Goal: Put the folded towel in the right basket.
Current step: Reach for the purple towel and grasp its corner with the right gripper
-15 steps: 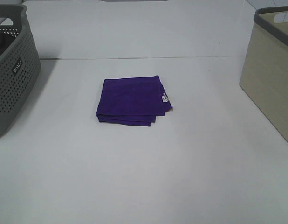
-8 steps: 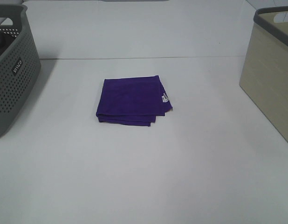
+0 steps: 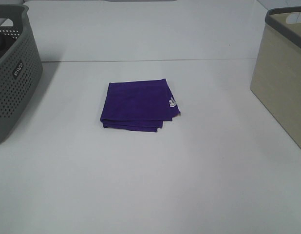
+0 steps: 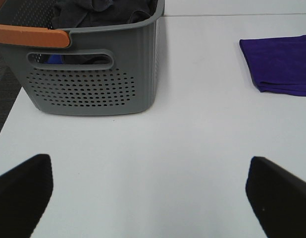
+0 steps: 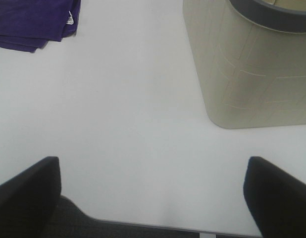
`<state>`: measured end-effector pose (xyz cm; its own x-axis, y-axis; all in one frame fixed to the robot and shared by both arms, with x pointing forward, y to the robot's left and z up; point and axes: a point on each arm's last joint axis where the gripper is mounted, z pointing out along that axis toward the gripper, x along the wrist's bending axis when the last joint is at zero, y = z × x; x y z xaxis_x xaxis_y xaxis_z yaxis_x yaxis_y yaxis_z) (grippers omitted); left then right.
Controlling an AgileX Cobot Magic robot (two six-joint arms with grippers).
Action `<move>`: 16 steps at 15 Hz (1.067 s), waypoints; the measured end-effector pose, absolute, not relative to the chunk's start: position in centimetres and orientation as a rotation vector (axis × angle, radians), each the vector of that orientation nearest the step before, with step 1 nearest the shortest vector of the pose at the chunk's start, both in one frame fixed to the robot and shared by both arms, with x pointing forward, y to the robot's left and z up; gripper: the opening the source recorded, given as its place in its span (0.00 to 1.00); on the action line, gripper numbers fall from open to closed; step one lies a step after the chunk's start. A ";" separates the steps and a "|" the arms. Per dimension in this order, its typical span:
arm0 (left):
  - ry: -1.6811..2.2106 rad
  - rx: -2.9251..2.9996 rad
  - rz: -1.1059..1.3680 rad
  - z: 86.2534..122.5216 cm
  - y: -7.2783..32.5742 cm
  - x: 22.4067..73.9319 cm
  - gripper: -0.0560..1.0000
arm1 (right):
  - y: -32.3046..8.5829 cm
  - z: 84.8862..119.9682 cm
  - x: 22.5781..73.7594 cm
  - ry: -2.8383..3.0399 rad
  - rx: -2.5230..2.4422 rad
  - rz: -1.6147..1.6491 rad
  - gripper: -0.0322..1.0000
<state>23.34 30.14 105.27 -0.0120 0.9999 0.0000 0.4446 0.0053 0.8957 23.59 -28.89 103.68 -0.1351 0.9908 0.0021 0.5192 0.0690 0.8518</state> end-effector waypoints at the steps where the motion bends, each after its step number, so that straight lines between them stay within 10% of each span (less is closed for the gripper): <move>1: 1.551 1.532 0.962 105.3 30.1 23.3 0.99 | -28.9 103.7 23.6 1.727 1.510 0.968 0.96; 12: 1.551 1.532 0.962 105.3 30.1 23.3 0.99 | -28.7 103.7 23.6 1.733 1.513 0.987 0.96; 16: 1.551 1.532 0.962 105.3 30.1 23.3 0.99 | -27.2 110.8 31.3 1.987 1.828 0.976 0.96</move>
